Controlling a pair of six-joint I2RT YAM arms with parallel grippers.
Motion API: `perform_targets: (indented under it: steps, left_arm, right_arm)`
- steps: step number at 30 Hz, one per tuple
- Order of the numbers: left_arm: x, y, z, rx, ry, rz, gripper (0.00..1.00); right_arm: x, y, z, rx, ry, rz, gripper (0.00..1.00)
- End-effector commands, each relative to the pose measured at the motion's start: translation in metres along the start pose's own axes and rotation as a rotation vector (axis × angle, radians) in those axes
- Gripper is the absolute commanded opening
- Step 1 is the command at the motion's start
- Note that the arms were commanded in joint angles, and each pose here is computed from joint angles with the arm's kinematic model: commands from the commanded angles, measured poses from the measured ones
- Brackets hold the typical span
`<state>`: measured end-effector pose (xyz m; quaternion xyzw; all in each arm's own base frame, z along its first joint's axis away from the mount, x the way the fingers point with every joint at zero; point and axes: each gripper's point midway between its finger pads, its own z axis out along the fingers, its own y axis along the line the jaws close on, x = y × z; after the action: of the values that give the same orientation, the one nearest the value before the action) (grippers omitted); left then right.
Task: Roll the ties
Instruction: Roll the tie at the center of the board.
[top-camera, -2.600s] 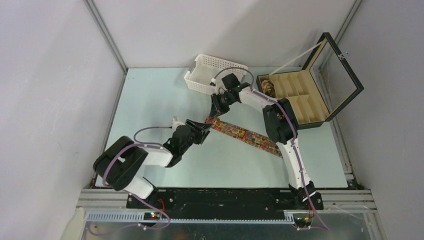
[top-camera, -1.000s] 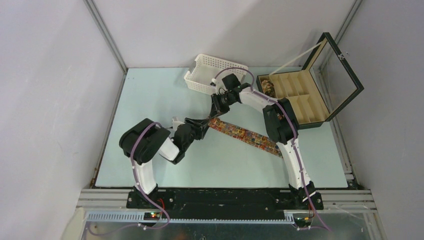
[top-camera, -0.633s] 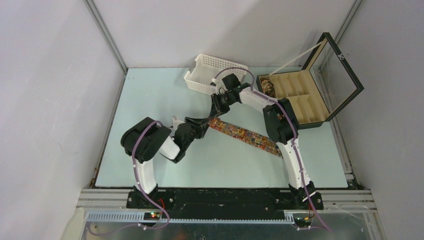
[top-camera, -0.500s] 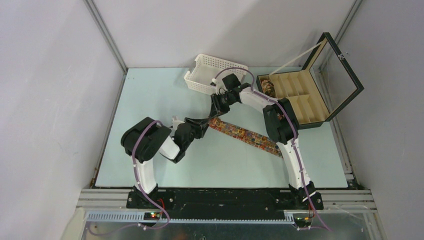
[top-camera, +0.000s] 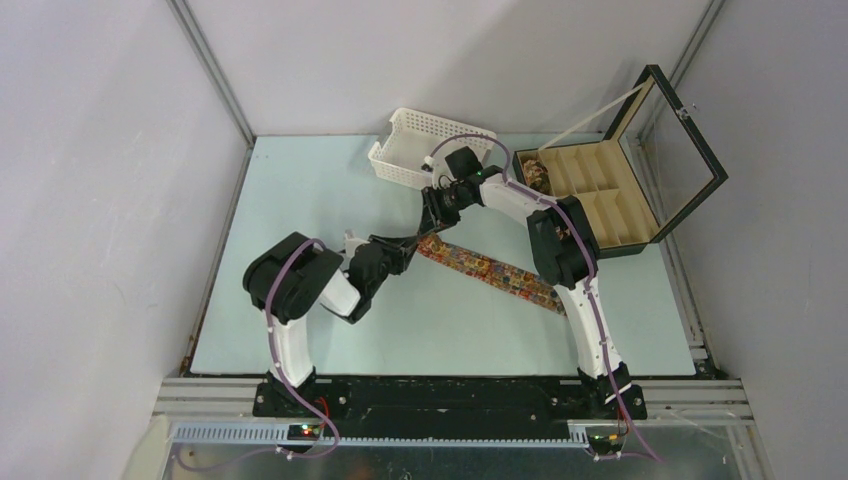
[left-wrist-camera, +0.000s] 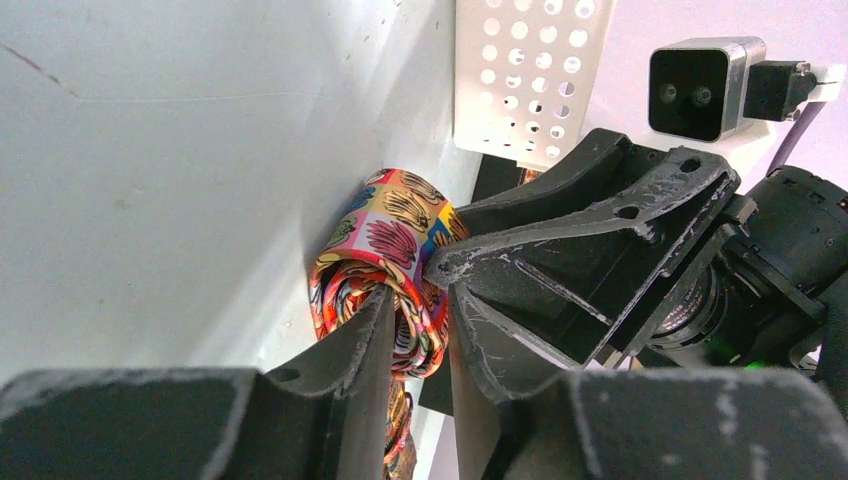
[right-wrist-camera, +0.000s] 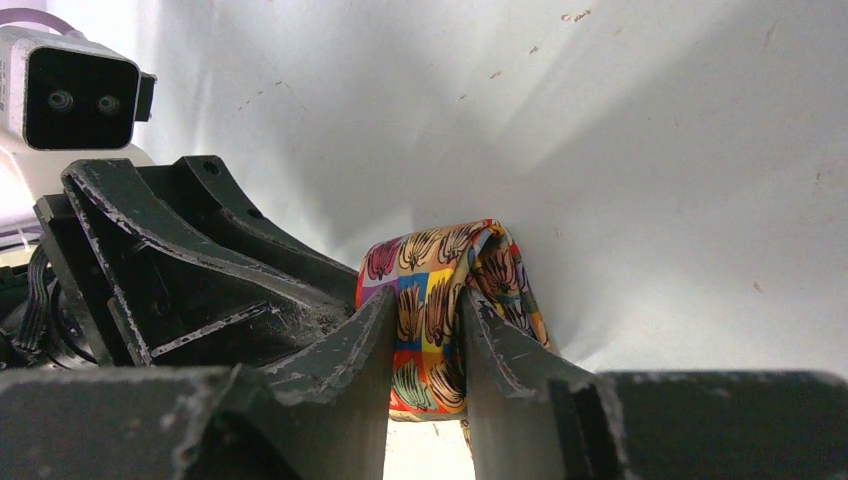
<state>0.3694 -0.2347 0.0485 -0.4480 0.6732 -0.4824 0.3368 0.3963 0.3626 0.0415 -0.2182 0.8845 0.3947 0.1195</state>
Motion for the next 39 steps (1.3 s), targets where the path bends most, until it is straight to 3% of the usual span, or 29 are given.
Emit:
perform_targets:
  steps: [1,6,15,19,28,39]
  left_arm:
    - [-0.001,-0.013,0.006,0.038,-0.002,-0.002,0.29]
    - [-0.001,-0.014,0.006,0.040,-0.001,0.003,0.23]
    - [-0.002,-0.009,0.004,0.035,-0.005,0.014,0.01]
    - [-0.004,-0.008,0.003,0.036,-0.012,0.035,0.00]
    - [-0.011,-0.011,-0.004,0.034,-0.046,0.133,0.00]
    - [-0.025,-0.018,-0.006,0.002,-0.117,0.297,0.00]
  right_arm:
    - [-0.022,0.025,-0.023,-0.029,-0.067,-0.062,0.33]
    - [-0.022,0.025,-0.022,-0.030,-0.066,-0.062,0.32]
    - [-0.025,0.024,-0.024,-0.018,-0.075,-0.063,0.35]
    - [-0.031,0.021,-0.032,0.029,-0.114,-0.061,0.46]
    - [-0.066,0.008,-0.108,0.119,-0.426,0.016,0.64]
    - [-0.037,0.002,-0.126,0.139,-0.407,0.032,0.66]
